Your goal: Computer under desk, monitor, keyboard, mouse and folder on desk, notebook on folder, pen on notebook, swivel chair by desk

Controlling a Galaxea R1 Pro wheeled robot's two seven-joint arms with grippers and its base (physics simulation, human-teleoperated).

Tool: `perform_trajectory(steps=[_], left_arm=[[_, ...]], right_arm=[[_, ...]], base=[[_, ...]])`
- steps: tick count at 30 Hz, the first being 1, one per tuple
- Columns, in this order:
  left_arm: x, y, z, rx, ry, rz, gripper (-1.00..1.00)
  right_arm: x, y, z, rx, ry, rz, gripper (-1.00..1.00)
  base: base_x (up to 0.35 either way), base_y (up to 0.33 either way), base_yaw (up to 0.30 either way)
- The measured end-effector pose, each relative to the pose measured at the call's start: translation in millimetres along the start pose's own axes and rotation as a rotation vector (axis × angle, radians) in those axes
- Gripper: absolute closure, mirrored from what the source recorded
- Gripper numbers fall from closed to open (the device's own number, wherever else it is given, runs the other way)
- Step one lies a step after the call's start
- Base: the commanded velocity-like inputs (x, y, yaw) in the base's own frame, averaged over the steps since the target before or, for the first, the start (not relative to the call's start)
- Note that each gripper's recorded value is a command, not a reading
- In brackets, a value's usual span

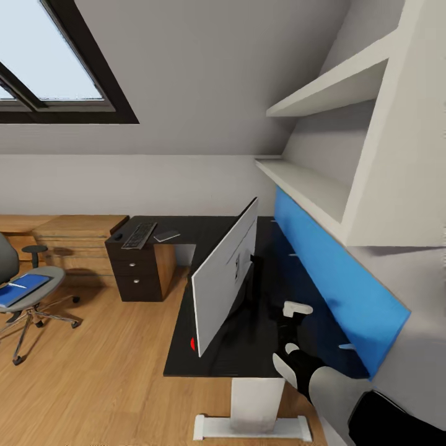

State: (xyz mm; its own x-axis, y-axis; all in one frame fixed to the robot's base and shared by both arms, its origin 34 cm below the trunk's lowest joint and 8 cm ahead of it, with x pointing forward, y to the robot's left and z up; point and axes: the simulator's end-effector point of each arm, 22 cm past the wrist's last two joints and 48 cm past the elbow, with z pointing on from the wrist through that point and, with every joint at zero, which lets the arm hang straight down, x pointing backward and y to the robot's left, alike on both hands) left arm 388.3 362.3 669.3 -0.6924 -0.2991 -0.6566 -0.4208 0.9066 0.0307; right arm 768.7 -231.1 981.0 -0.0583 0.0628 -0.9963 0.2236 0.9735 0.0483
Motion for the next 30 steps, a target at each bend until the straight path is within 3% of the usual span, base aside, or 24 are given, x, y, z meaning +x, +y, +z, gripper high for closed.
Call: perform_trajectory(steps=[12,20,26,30], left_arm=[[-6,1,1.3,0.003,-0.014,-0.001,-1.00],[-48,-14,7.2,0.034,-0.101,-0.032,-1.00],[-69,-18,10.8,0.045,-0.143,-0.042,-1.00],[-102,-24,15.6,0.067,-0.210,-0.052,-1.00]], right_arm=[[1,3,-0.6,-0.017,0.002,-0.003,-1.00],[13,-1,-2.1,-0.015,0.040,-0.024,-1.00],[56,10,-9.4,-0.032,0.237,-0.092,-1.00],[70,18,-11.1,-0.048,0.304,-0.110,-1.00]], base=[[-0.108,0.111,-0.014],[-0.003,0.003,0.000],[0.000,0.000,0.000],[0.000,0.000,0.000]])
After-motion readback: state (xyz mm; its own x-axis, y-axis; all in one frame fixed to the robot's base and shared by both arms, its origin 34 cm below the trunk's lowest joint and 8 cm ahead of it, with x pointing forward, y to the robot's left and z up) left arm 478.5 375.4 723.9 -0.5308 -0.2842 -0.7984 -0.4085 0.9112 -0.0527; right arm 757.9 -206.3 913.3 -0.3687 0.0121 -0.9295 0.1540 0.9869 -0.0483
